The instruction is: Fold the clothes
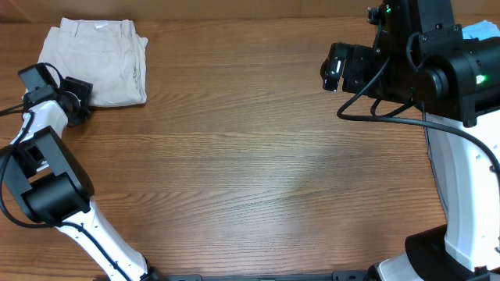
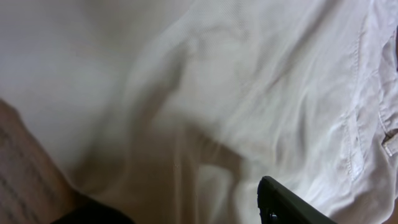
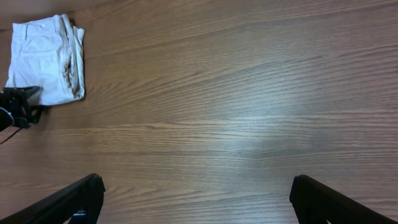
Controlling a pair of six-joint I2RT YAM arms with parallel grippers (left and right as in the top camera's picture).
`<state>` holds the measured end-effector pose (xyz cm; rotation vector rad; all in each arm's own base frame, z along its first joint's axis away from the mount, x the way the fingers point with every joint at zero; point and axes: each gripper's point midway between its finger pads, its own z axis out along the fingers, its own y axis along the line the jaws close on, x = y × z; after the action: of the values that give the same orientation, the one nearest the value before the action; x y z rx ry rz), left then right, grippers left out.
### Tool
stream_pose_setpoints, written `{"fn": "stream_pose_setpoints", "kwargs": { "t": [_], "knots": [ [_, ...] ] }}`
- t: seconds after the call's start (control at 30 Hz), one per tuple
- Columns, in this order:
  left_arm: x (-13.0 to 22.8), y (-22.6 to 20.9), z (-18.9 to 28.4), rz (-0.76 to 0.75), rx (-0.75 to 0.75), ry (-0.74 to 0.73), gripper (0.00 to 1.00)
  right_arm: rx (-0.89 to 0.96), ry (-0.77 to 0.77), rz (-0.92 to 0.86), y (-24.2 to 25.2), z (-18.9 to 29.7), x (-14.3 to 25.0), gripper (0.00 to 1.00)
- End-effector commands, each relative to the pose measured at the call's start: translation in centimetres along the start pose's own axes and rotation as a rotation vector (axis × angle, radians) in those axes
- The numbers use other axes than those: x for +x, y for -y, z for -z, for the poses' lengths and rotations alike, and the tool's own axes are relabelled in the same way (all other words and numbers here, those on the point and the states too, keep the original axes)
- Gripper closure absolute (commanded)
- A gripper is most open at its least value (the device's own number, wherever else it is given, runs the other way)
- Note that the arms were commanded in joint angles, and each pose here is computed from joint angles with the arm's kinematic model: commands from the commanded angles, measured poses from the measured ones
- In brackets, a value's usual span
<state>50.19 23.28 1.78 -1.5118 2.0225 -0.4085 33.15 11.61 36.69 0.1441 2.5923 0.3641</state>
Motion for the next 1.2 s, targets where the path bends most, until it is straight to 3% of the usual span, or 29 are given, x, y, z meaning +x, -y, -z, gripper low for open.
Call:
{"fn": "stream_pose_setpoints", "kwargs": {
  "t": [0.0,1.17],
  "knots": [
    [2.9,-4.4,-3.4,-0.029,-0.129,-0.036,0.34,0.002,0.004,0.01,0.0,0.1,0.0,0.0],
    [4.5,0.8,-4.3,-0.043,0.006,-0.004,0.31,-0.001,0.003,0.009,-0.1,0.1,0.0,0.0]
  ]
}}
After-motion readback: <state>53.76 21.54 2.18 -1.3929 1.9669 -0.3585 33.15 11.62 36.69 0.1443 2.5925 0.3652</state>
